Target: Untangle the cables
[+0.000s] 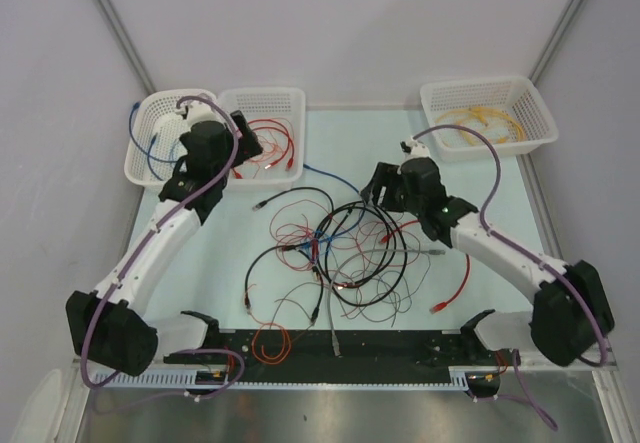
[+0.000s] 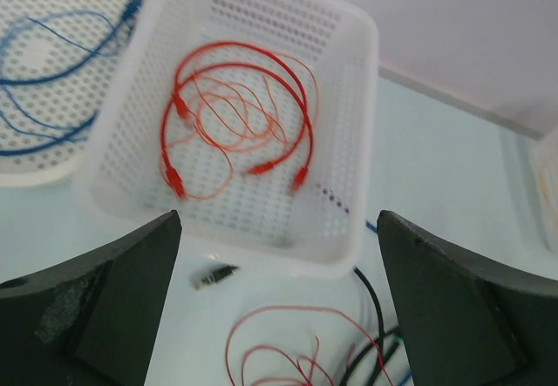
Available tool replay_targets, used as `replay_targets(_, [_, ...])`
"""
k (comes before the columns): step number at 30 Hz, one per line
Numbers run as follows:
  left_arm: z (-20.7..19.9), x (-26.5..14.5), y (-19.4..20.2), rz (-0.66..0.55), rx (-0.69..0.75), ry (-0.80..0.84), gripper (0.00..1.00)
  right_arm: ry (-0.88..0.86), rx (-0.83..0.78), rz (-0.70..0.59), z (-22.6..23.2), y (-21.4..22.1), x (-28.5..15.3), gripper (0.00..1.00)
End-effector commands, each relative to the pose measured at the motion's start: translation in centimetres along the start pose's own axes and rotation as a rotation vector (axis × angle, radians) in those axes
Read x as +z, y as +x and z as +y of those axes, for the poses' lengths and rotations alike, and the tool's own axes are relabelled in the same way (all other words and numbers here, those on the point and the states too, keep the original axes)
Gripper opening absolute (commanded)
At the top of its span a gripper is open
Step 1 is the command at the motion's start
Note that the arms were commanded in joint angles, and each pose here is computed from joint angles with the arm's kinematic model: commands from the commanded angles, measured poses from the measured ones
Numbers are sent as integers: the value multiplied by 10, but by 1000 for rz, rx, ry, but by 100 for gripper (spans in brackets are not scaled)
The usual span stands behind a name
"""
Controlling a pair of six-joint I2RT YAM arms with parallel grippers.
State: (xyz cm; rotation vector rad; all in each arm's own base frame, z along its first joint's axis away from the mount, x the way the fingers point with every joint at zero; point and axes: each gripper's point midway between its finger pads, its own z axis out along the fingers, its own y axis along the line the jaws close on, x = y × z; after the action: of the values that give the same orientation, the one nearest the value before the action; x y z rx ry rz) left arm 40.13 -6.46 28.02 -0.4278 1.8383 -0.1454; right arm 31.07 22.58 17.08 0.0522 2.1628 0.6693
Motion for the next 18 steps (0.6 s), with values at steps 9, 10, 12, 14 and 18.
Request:
replay_targets(9, [-31, -74, 56, 143, -158, 333, 99, 139, -166, -26, -22, -39, 105, 70])
replay_targets(10, [-32, -78, 59, 151, -145, 338, 100, 146, -165, -14, -23, -35, 107, 70])
replay_targets(12, [-37, -88, 73, 193, -92, 349, 100, 164, -170, 30, -27, -21, 107, 69])
replay_targets(14, [-38, -94, 85, 214, -61, 344, 99, 173, -199, 63, -25, -10, 105, 68])
replay_targets(18, [-57, -114, 121, 287, -13, 414, 100, 199, -332, 87, -9, 16, 94, 70])
